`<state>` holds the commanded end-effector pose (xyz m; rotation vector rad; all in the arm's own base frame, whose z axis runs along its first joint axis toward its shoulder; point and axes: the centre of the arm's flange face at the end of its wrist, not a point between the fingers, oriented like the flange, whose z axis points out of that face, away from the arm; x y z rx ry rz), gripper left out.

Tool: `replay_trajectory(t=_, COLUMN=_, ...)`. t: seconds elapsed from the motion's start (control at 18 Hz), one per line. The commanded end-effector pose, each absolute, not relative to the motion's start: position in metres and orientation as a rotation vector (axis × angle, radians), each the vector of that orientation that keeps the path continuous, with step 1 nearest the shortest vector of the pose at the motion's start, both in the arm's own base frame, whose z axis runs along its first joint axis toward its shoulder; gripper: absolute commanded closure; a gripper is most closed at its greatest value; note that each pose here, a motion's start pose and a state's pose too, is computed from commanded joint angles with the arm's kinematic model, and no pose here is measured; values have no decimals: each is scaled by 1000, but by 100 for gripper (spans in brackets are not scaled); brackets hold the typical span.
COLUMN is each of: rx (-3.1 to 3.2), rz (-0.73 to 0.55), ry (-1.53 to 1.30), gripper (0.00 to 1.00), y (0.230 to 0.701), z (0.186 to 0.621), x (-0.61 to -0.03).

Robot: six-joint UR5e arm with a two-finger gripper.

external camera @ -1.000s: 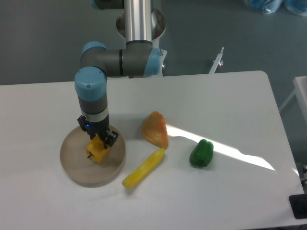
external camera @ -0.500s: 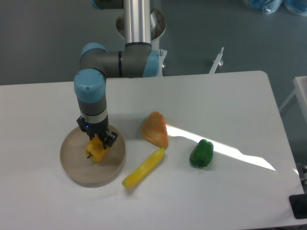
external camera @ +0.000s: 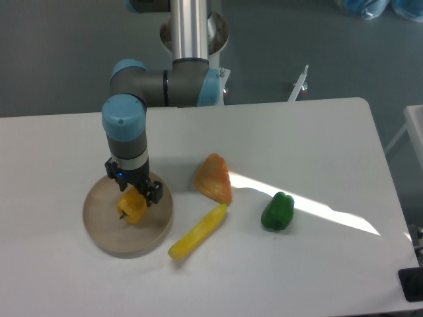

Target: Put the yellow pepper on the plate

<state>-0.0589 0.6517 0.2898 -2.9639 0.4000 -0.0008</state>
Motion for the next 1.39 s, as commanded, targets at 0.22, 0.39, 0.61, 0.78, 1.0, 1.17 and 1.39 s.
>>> replay_trajectory(t=0.22, rx=-2932, rz=29, ry=379, gripper=0, y=651, z=314, x=-65)
replay_trajectory(t=0.39, rx=-2898, rz=67, ry=316, gripper=0, y=641, z=343, x=-95)
replay_trajectory(t=0.61, rx=-2842, rz=150, ry=198, gripper=0, y=629, z=386, x=-161)
replay_trajectory(t=0.78, rx=-2837, rz=269, ry=153, gripper=0, y=614, z=408, x=-226)
replay_trajectory(t=1.0, rx=-2850, rz=355, ry=290, gripper=0, y=589, z=417, x=-294)
replay_trajectory(t=1.17, rx=-2868, rz=405, ry=409, gripper=0, y=570, z=414, x=-335)
replay_trajectory(t=1.39, rx=-2871, rz=447, ry=544, gripper=0, y=568, z=410, x=-366)
